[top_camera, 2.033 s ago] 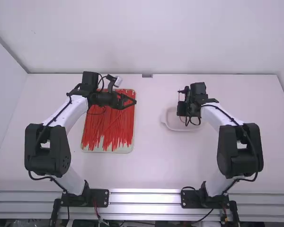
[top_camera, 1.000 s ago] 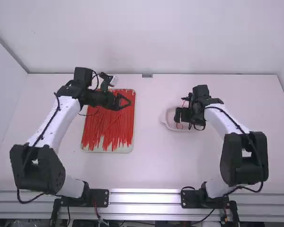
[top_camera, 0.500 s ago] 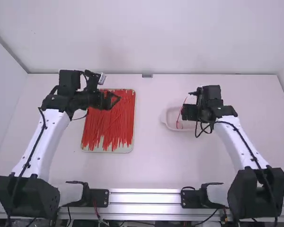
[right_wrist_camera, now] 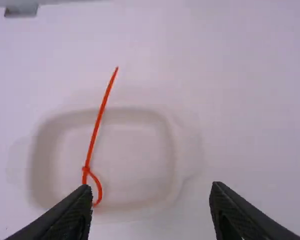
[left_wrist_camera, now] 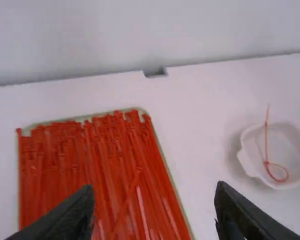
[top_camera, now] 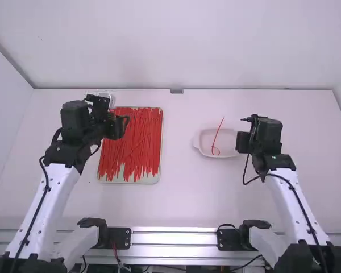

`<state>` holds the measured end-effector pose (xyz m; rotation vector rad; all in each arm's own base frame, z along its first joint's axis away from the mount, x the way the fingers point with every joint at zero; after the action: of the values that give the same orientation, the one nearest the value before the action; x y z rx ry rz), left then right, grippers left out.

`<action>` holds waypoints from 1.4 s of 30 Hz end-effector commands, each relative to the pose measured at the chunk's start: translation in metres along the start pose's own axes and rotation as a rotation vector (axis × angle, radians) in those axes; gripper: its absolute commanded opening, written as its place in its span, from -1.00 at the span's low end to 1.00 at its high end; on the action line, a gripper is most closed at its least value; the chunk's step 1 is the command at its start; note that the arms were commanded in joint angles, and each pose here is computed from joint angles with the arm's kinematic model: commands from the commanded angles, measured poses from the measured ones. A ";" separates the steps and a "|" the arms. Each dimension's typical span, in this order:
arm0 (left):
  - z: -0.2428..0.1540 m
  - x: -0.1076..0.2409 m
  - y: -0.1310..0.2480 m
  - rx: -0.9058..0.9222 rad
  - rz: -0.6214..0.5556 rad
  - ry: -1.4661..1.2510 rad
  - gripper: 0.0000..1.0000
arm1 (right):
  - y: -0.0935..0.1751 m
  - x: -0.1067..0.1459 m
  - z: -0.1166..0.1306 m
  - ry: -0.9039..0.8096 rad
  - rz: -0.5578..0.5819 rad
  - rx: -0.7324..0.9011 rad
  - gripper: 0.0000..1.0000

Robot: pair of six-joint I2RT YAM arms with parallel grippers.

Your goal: Fasten the cable tie

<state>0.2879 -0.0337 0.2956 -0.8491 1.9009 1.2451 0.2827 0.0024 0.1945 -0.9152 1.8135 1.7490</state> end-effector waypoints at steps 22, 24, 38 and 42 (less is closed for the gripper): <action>0.029 0.069 0.052 -0.269 -0.388 -0.053 -0.78 | 0.021 0.088 0.013 0.015 -0.267 0.053 -0.78; 0.030 0.079 0.052 -0.269 -0.388 -0.053 -0.86 | 0.019 0.098 0.014 0.015 -0.267 0.053 -0.86; 0.043 0.141 0.042 -0.269 -0.388 -0.053 -1.00 | 0.013 0.132 0.019 0.016 -0.338 0.064 -1.00; 0.047 0.154 0.038 -0.269 -0.388 -0.053 -1.00 | 0.019 0.126 0.019 0.018 -0.393 0.073 -1.00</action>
<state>0.1835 -0.0009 0.1759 -1.2362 1.4630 1.2766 0.1824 0.0015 0.1176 -1.1701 1.5693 1.4256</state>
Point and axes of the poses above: each hand's point on the last joint's axis, 136 mm out from that joint toward the fingers, its own y axis back along the fingers, its own z axis along the line the jaws close on, x = y × z, the point moved 7 cm from there along y, back along the fingers, and after that the axes turned 9 degrees about y, right-handed, at the moved point
